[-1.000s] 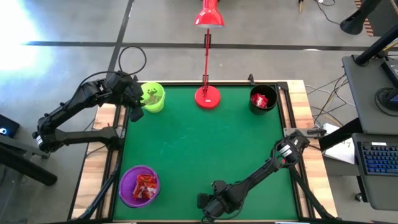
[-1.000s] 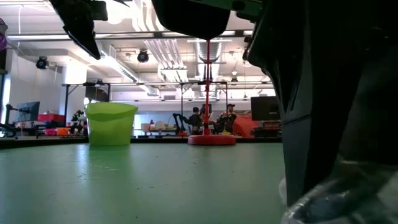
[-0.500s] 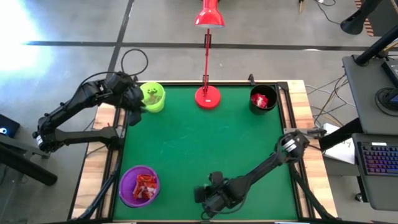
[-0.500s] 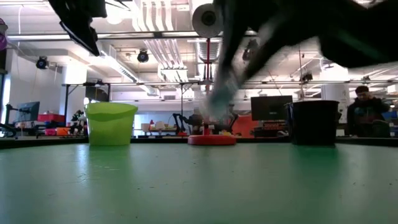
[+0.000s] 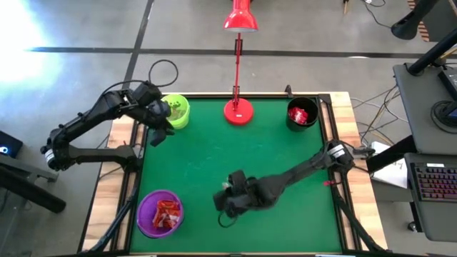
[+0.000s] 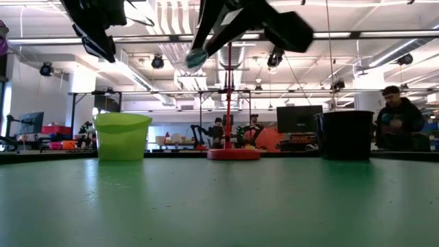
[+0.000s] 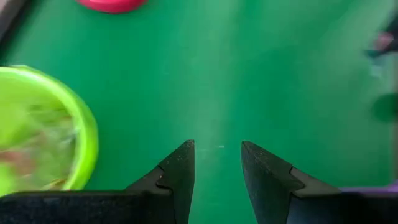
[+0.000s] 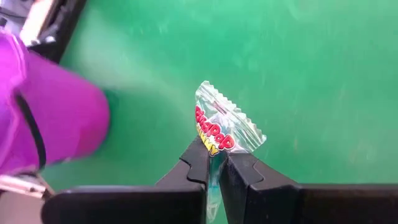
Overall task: Sort candy
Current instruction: Put the transparent candy into the green bucket
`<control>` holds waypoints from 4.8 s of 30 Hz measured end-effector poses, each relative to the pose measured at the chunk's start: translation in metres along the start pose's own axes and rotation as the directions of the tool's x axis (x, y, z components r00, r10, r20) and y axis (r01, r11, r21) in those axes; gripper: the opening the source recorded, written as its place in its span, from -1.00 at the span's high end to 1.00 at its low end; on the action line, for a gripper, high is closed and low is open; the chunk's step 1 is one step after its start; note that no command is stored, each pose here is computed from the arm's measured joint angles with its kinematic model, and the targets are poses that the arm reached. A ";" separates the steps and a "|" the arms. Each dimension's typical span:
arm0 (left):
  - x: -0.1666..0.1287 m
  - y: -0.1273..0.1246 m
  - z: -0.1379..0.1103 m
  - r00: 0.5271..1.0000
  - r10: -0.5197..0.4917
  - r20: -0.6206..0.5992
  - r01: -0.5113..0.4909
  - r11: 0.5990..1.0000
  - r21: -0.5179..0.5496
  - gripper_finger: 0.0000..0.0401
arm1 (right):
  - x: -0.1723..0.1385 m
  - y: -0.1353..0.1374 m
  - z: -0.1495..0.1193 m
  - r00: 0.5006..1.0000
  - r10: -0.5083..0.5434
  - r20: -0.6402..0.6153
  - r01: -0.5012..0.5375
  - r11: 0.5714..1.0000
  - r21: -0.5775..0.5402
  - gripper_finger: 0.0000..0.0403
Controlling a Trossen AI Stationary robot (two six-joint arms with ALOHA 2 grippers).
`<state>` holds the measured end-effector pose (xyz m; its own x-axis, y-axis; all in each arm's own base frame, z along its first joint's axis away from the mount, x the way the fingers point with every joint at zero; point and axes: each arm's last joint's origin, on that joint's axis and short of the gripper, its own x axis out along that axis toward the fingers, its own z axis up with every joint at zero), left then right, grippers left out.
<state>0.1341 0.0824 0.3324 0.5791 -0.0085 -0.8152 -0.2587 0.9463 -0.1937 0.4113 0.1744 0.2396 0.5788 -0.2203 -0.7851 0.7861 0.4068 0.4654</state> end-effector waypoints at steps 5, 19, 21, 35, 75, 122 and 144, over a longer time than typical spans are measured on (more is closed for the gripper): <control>0.011 0.000 0.010 0.977 -0.212 0.020 0.213 0.977 -0.029 0.43 | -0.008 0.001 0.039 0.999 0.021 0.041 -0.017 0.995 -0.096 0.94; 0.019 0.002 0.058 0.763 -0.602 0.237 0.611 0.791 0.041 0.32 | -0.025 -0.004 0.118 0.987 0.084 0.134 -0.051 0.971 -0.234 0.94; 0.020 0.003 0.064 0.763 -0.601 0.237 0.611 0.791 0.037 0.26 | -0.028 -0.002 0.128 0.980 0.121 0.157 -0.079 0.964 -0.254 0.94; 0.034 0.014 0.093 0.796 -0.563 0.221 0.568 0.822 0.048 0.14 | -0.038 0.001 0.174 0.934 0.269 0.236 -0.182 0.925 -0.333 0.94; 0.041 0.015 0.100 0.798 -0.553 0.239 0.543 0.832 0.111 0.32 | -0.033 -0.004 0.213 0.898 0.357 0.258 -0.256 0.900 -0.353 0.94; 0.041 0.013 0.104 0.774 -0.580 0.254 0.550 0.815 0.183 1.00 | -0.032 -0.006 0.220 0.891 0.385 0.239 -0.281 0.883 -0.375 0.36; 0.016 0.016 0.068 0.993 -0.055 0.108 0.052 0.998 0.034 1.00 | -0.050 -0.027 0.214 0.965 0.220 0.142 -0.145 0.901 -0.409 0.17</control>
<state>0.1916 0.1198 0.3534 0.6725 -0.0256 -0.7397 -0.2024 0.9550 -0.2170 0.4076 -0.0149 0.3539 0.7626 -0.2492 -0.5970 0.5354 0.7611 0.3662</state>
